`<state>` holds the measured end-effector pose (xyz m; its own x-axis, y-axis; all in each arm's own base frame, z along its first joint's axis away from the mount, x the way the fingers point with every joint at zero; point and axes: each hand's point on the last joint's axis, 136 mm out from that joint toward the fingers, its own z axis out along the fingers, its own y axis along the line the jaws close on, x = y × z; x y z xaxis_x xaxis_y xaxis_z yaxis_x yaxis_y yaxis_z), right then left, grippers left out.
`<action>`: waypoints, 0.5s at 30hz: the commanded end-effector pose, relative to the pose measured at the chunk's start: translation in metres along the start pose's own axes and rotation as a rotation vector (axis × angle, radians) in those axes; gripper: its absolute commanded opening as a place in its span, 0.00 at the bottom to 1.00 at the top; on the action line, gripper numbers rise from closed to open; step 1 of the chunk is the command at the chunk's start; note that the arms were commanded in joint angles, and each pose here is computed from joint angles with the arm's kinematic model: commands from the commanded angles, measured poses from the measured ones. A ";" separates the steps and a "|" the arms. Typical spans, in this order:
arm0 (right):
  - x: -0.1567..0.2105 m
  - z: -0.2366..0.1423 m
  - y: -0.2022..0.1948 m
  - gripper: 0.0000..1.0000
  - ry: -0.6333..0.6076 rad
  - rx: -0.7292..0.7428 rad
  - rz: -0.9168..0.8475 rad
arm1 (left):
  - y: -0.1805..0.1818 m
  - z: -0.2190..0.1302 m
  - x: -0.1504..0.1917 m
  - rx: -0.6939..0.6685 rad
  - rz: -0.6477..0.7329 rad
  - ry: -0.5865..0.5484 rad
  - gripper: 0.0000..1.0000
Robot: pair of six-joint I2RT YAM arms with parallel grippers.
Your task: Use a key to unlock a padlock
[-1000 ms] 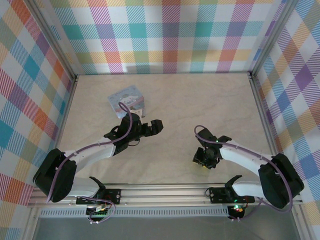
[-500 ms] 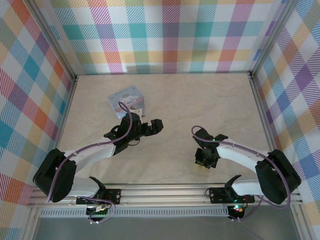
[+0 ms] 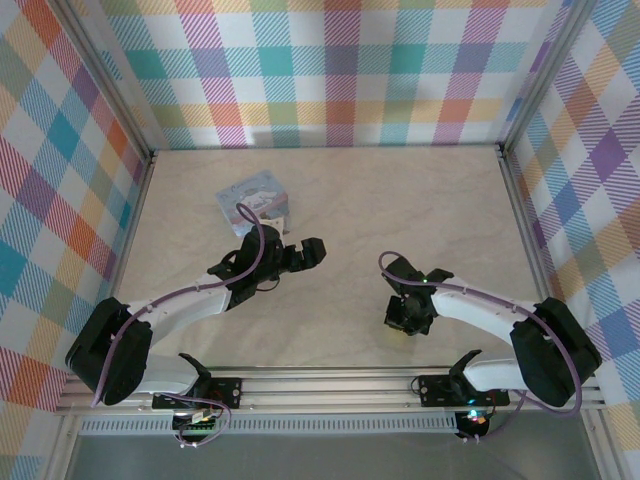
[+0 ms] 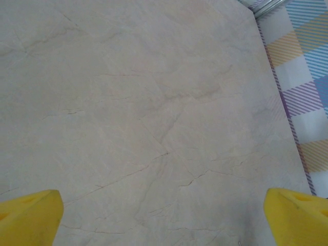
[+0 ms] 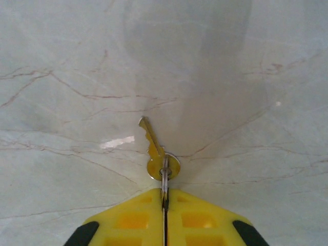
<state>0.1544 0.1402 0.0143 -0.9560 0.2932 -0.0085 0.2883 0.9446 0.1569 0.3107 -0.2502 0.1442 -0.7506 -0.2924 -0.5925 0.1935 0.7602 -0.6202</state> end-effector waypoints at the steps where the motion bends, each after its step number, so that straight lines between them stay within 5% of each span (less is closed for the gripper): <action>1: -0.005 -0.007 0.010 0.04 -0.023 -0.024 -0.029 | -0.015 -0.009 -0.012 0.025 0.036 -0.039 1.00; 8: -0.014 -0.015 0.022 0.00 -0.079 -0.080 -0.101 | -0.017 -0.018 -0.019 0.032 0.037 -0.061 1.00; 15: -0.042 -0.071 0.088 0.00 -0.312 -0.417 -0.306 | -0.036 -0.026 -0.032 0.160 -0.038 -0.077 1.00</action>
<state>0.1887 0.1682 0.0531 -0.9626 0.1721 -0.2090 0.0925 0.9346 0.3436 0.3101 -0.2458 0.1710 -0.7246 -0.3268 -0.6068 0.2223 0.7225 -0.6546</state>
